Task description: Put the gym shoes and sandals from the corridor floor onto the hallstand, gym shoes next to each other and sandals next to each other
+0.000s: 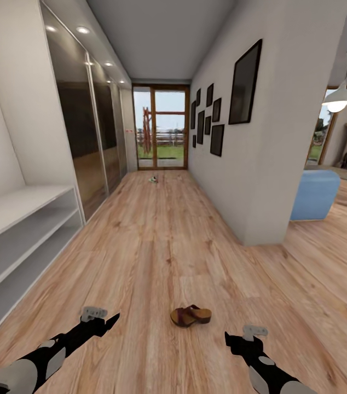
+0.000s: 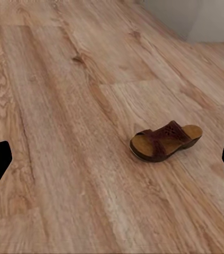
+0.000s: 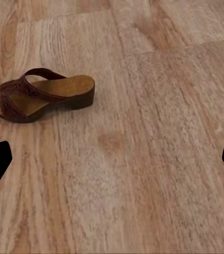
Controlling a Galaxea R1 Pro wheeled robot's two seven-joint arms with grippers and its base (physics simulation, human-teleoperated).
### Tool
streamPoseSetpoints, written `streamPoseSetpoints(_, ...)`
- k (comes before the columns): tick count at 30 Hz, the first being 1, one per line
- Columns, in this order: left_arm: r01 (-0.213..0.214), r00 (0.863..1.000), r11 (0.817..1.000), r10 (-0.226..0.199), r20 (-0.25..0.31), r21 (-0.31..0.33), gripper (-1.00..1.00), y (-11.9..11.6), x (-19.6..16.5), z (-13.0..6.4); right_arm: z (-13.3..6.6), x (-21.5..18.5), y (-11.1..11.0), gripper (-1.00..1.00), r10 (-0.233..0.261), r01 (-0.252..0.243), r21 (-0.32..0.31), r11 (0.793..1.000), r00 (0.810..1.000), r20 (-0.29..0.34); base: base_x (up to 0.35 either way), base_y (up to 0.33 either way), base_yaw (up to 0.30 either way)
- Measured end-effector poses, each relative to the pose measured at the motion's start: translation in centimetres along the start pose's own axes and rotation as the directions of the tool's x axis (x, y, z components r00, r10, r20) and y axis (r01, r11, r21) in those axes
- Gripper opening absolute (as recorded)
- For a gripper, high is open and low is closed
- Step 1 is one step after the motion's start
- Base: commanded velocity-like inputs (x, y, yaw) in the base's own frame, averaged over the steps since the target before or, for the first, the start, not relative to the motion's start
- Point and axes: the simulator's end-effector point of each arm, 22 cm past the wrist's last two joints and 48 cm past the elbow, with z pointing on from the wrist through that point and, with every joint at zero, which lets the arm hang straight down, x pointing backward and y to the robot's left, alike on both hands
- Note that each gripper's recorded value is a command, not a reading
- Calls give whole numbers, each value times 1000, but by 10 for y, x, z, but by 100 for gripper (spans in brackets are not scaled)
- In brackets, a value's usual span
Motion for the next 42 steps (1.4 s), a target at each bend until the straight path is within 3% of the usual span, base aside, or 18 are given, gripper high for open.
streamPoseSetpoints(7, 0, 1000, 1000, 0, 0, 0, 100, 0, 0, 0, 0, 0, 0, 100, 0, 0, -1, 1000, 1000, 0, 290, -207, 126)
streamPoseSetpoints(25, 0, 1000, 1000, 0, 0, 0, 100, 0, 0, 0, 0, 0, 1, 100, 0, 0, -1, 1000, 1000, 0, 225, -257, 282)
streamPoseSetpoints(42, 0, 1000, 1000, 0, 0, 0, 100, 0, 0, 0, 0, 0, 0, 100, 0, 0, 0, 1000, 1000, -1, 24, -151, 290)
